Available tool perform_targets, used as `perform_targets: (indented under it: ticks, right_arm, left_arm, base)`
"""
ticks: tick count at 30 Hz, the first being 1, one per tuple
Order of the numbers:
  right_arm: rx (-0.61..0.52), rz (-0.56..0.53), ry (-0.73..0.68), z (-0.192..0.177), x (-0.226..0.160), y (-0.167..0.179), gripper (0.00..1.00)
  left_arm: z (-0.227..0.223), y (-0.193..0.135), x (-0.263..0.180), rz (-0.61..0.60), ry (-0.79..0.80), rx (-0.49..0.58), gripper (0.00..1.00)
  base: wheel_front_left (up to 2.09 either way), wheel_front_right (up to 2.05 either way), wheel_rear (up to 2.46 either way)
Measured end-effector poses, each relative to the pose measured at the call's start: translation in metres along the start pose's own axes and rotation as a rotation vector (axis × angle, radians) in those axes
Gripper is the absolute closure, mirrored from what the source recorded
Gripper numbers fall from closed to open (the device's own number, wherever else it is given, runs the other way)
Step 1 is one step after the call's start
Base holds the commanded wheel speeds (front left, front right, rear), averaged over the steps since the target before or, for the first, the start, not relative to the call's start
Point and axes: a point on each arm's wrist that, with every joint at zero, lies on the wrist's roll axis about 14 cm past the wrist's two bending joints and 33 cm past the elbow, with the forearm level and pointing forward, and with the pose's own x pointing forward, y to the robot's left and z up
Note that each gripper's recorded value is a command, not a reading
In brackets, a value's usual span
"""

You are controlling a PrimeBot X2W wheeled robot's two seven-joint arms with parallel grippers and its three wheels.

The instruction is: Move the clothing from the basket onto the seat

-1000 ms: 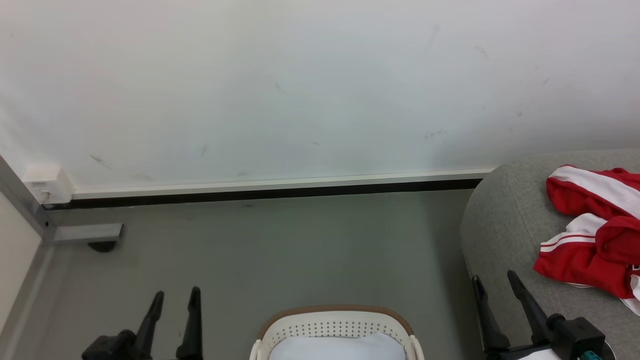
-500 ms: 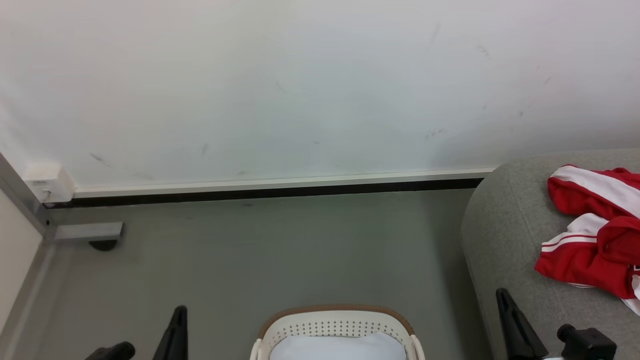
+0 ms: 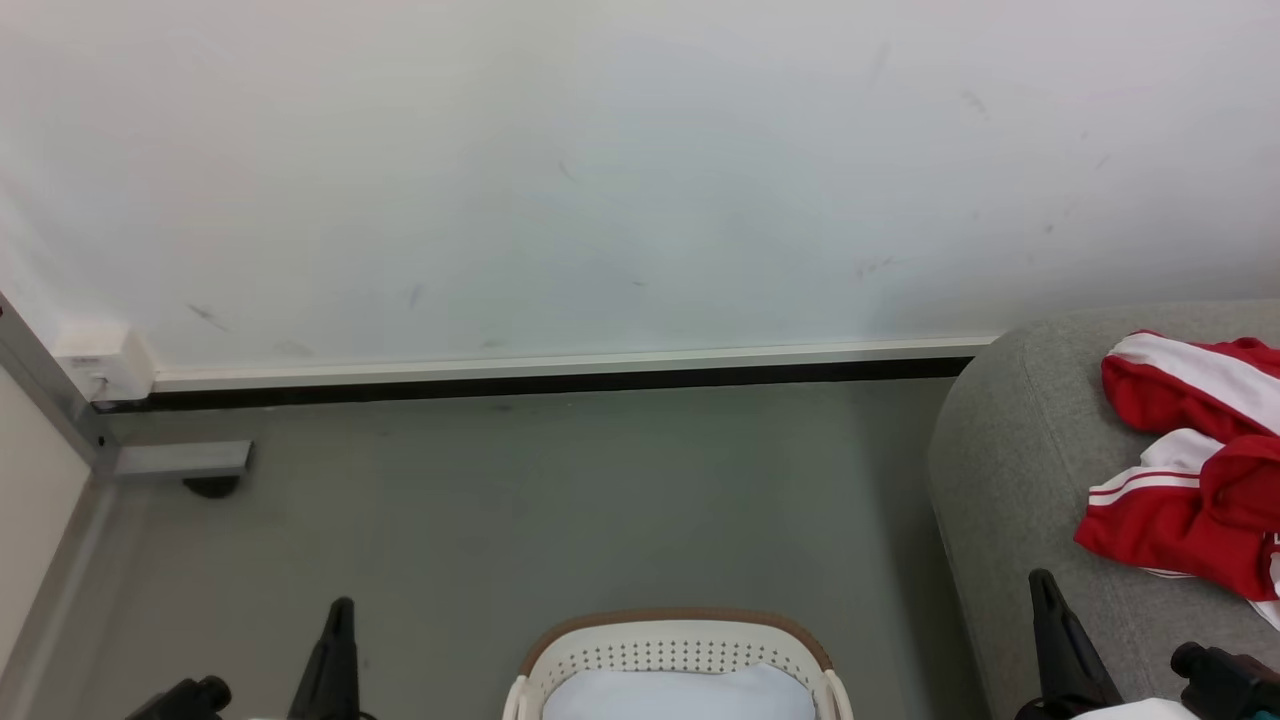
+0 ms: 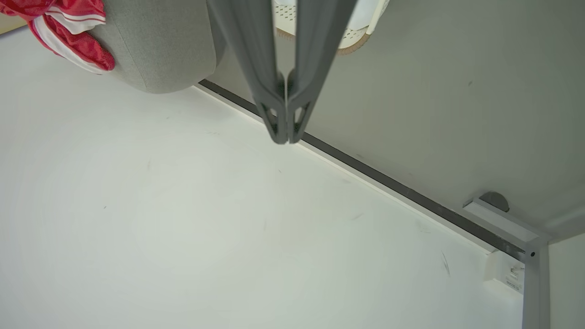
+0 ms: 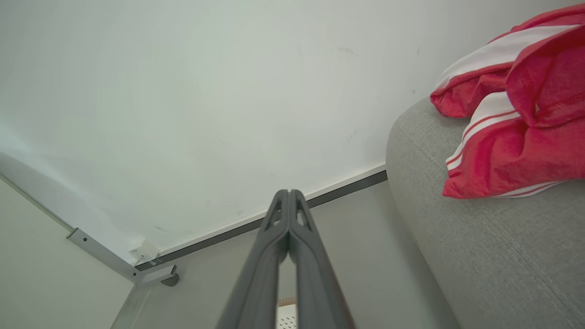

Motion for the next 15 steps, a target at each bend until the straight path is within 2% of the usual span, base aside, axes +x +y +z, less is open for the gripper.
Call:
perform_targets:
  ticks: [15]
  right_arm:
    - [0.206, -0.032, -0.020, 0.010, 0.004, -0.009, 1.00]
  left_arm:
    - [0.011, 0.004, 0.004, 0.035, -0.016, -0.212, 1.00]
  base:
    - [0.00, 0.00, 0.00]
